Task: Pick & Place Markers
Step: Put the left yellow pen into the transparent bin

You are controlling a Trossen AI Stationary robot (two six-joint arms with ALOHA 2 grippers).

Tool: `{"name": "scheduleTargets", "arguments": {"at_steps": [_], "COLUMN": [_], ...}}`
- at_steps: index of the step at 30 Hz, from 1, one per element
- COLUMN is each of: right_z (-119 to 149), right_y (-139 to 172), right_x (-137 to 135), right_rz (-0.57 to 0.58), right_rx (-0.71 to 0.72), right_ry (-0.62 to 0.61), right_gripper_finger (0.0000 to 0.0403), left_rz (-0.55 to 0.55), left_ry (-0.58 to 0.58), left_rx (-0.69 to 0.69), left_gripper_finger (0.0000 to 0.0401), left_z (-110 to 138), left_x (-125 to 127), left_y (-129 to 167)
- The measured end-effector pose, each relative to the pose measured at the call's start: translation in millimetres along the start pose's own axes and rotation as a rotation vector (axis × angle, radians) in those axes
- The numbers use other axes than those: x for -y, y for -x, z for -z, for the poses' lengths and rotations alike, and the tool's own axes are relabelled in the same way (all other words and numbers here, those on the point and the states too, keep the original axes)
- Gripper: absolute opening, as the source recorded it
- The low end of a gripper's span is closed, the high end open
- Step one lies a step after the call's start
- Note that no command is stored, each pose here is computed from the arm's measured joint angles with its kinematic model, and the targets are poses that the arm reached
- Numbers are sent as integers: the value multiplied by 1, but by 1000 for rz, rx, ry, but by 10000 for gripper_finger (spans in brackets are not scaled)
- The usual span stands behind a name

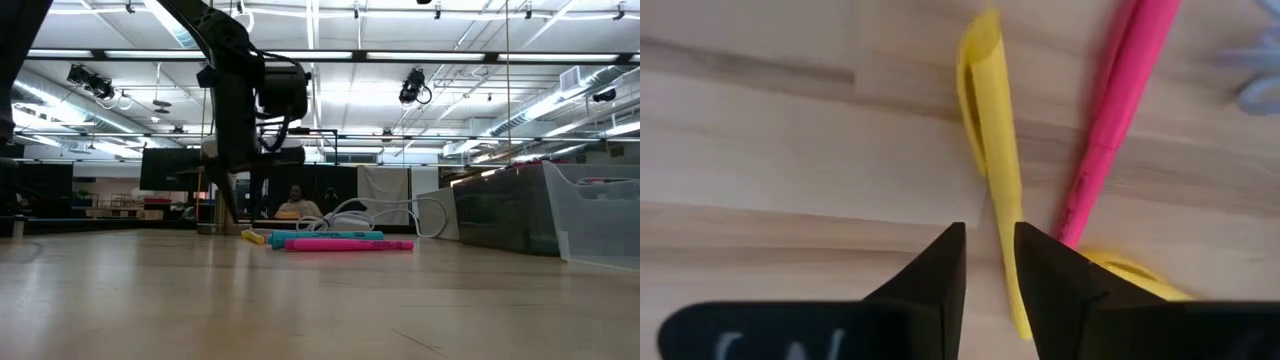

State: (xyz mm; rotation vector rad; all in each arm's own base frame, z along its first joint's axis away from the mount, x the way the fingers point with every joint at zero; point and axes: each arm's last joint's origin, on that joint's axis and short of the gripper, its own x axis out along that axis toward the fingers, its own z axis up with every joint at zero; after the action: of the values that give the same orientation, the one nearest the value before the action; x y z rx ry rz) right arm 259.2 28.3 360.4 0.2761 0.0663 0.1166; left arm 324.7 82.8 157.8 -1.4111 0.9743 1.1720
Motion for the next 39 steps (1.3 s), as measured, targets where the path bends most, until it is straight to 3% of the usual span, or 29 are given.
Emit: {"name": "scheduleTargets", "arguments": {"at_steps": [15, 24, 32, 39], "right_z": [1, 2, 2, 2], "right_y": [0, 0, 0, 0], "right_x": [0, 1, 1, 1], "right_rz": [4, 7, 8, 8], "right_rx": [-14, -23, -24, -25], "right_ry": [1, 1, 0, -17], "right_gripper_finger": [128, 128, 128, 128], "left_rz": [33, -3, -10, -47], "left_ry": [109, 89, 84, -30], "left_rx": [66, 52, 43, 14], "left_gripper_finger": [75, 74, 30, 30], "left_z": [-2, 2, 3, 8], "left_x": [9, 7, 6, -1], "left_y": [-22, -28, -29, -15]}}
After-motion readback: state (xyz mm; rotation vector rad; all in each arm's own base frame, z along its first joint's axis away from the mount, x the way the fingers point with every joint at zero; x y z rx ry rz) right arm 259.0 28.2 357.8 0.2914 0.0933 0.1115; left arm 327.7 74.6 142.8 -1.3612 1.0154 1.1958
